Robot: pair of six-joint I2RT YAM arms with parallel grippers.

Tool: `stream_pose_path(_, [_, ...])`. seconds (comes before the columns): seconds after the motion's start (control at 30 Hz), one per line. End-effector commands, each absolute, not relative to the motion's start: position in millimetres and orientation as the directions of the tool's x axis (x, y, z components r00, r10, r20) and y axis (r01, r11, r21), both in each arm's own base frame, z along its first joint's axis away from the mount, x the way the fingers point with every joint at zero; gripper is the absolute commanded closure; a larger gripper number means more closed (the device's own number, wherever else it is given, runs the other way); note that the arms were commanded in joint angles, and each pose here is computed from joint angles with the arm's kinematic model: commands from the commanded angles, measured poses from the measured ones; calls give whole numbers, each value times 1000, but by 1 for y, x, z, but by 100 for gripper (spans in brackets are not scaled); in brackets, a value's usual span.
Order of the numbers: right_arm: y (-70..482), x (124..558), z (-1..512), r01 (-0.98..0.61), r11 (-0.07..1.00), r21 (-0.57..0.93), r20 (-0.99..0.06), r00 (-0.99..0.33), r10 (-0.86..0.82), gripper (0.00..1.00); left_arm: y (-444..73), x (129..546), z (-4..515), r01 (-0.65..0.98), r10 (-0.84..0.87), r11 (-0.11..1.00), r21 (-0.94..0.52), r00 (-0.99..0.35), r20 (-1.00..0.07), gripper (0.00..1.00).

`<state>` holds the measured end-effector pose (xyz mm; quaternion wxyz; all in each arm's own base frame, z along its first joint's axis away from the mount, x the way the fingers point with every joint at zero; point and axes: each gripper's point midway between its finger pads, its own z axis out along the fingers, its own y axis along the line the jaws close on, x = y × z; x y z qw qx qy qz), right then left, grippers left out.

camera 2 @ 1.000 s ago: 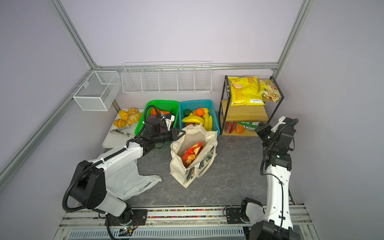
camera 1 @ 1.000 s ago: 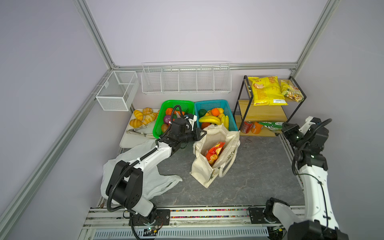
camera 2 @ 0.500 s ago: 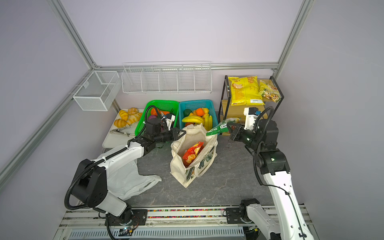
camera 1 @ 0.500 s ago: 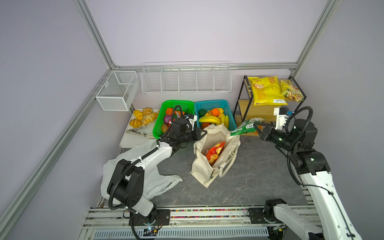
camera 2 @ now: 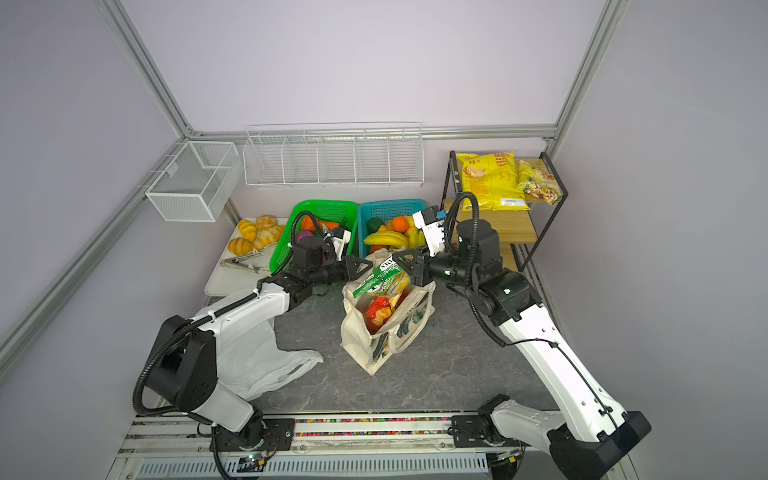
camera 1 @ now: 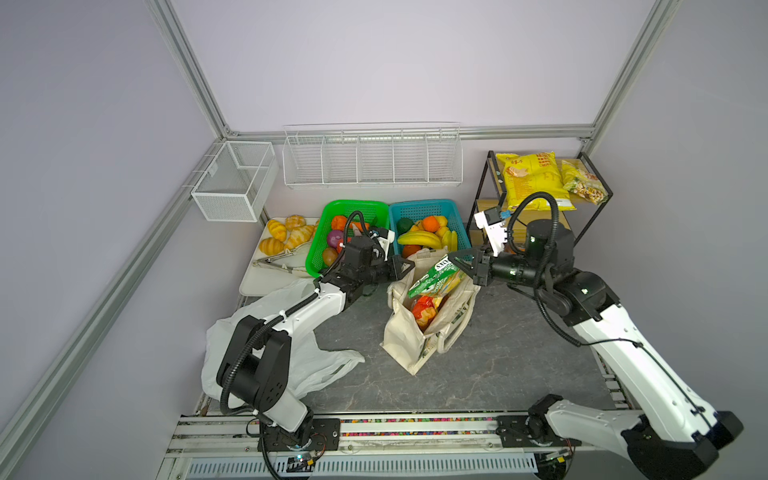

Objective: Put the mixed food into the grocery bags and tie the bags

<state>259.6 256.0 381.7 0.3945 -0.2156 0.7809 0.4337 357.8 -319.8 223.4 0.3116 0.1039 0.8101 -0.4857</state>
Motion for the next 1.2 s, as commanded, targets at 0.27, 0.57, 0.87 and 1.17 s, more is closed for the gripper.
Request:
stream_pose_path(0.27, [284,273,366,-721,475,504,-807,-589,-36,94,-321,359,222,469,-132,503,-726,-789,-600,100])
stream_pose_path(0.57, [285,286,317,-673,541,505,-756,-647,-100,94,-320,358,226,476,-131,499,-724,-785,-606,100])
stream_pose_path(0.87, [281,276,364,-718,505,479,-813,-580,-54,94,-321,358,225,475,-132,499,-725,-786,-605,100])
stream_pose_path(1.17, [280,282,371,-727,510,459,-831,-555,-43,94,-321,358,224,473,-130,499,-726,-787,-603,100])
